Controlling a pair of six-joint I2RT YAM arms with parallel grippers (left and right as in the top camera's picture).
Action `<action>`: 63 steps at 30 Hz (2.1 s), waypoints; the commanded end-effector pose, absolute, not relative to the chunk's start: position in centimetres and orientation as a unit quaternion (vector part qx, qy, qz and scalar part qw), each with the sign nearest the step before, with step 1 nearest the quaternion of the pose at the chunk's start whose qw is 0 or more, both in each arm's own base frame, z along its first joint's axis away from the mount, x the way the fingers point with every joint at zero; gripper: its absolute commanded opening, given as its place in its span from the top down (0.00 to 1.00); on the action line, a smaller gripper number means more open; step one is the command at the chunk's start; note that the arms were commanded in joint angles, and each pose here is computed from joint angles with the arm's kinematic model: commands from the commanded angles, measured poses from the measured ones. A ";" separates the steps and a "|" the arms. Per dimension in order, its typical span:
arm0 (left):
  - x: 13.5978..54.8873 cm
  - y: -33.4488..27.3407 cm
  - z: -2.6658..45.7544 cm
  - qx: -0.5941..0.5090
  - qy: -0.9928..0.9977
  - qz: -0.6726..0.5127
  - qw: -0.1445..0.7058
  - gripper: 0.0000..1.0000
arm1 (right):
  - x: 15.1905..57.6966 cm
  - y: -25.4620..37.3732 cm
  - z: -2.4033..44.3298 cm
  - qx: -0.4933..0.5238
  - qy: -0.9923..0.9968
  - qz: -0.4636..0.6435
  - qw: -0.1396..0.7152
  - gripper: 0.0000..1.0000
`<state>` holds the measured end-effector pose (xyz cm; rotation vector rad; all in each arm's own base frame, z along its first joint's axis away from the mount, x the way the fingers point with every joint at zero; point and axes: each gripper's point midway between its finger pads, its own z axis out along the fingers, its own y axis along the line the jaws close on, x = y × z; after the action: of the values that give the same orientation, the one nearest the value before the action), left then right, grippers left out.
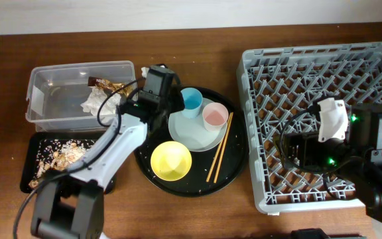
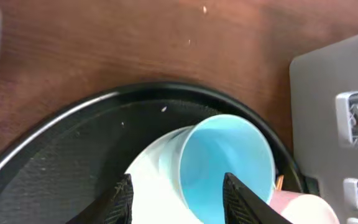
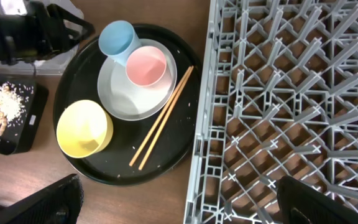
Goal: Sort waste into correct bins and load items into the dishwasher rack
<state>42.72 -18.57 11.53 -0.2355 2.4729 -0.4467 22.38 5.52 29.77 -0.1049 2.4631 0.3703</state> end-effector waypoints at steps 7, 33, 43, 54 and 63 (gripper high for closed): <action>42.3 -20.2 7.1 -0.082 0.948 -0.187 0.245 0.61 | 22.6 4.9 30.3 -0.045 0.935 0.118 0.332 0.02; 28.2 -21.5 37.9 0.183 0.720 -0.614 0.265 1.00 | 23.0 16.3 39.4 -0.321 0.746 0.438 0.385 0.02; 25.8 -23.9 39.7 0.240 0.684 -0.643 0.246 1.00 | 22.0 18.0 40.8 -0.392 0.670 0.495 0.392 0.02; 24.4 -25.8 40.3 0.266 0.670 -0.650 0.239 1.00 | 21.5 19.6 41.0 -0.430 0.643 0.498 0.393 0.33; 23.1 -25.5 36.9 0.252 0.703 -0.639 0.182 0.88 | 22.7 19.4 40.6 -0.431 0.655 0.465 0.411 0.44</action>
<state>24.22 -25.49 37.19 0.6081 2.0221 -1.8190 22.13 19.38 40.34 -1.0734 1.6624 1.2203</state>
